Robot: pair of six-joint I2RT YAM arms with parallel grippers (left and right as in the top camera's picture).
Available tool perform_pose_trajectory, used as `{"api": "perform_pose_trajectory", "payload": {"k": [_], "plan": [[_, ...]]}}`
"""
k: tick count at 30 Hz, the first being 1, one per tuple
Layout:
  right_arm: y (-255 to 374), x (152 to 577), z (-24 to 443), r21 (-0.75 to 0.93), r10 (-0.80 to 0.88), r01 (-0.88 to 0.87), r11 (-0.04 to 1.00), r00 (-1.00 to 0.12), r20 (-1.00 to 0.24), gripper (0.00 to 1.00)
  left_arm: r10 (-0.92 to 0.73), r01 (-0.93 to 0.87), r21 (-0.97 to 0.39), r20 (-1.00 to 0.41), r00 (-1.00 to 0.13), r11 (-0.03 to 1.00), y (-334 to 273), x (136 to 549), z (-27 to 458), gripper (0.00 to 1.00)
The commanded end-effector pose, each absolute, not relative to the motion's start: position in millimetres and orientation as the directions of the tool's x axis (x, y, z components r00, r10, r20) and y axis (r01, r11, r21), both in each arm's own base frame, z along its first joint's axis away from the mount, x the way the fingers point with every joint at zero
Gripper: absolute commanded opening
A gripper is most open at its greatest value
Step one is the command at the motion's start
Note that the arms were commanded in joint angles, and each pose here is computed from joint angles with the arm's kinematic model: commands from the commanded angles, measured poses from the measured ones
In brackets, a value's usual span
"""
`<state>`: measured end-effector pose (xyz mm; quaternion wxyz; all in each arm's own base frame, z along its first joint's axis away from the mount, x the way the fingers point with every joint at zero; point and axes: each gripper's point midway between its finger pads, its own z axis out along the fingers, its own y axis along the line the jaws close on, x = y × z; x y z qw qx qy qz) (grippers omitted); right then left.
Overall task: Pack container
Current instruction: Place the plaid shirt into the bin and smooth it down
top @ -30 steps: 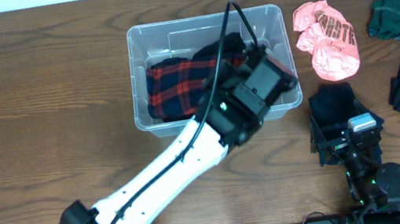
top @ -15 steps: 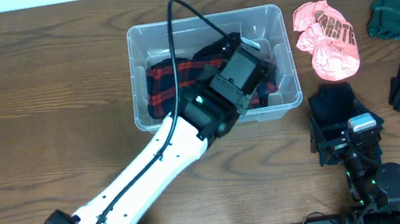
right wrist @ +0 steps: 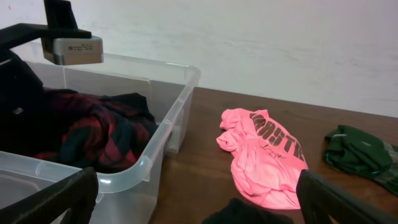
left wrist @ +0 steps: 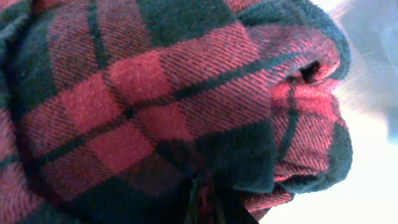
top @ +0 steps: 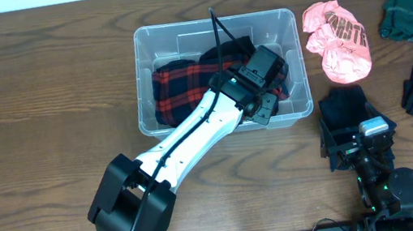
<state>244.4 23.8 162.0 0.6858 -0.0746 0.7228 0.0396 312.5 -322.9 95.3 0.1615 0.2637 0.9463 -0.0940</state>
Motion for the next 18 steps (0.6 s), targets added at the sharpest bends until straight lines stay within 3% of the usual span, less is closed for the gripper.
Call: {"api": "perform_pose_trajectory", "payload": {"k": [1,18], "plan": [[21.2,244.6,161.2,-0.057,-0.064,-0.151,0.987,-0.047,-0.997,0.99,0.462,0.516,-0.118,-0.313,-0.83,0.848,-323.3,310.4,79.1,0.11],[21.2,244.6,161.2,-0.057,-0.064,-0.151,0.987,-0.047,-0.997,0.99,0.345,0.514,-0.164,-0.569,-0.747,0.842,-335.0,350.2,186.3,0.11]]}}
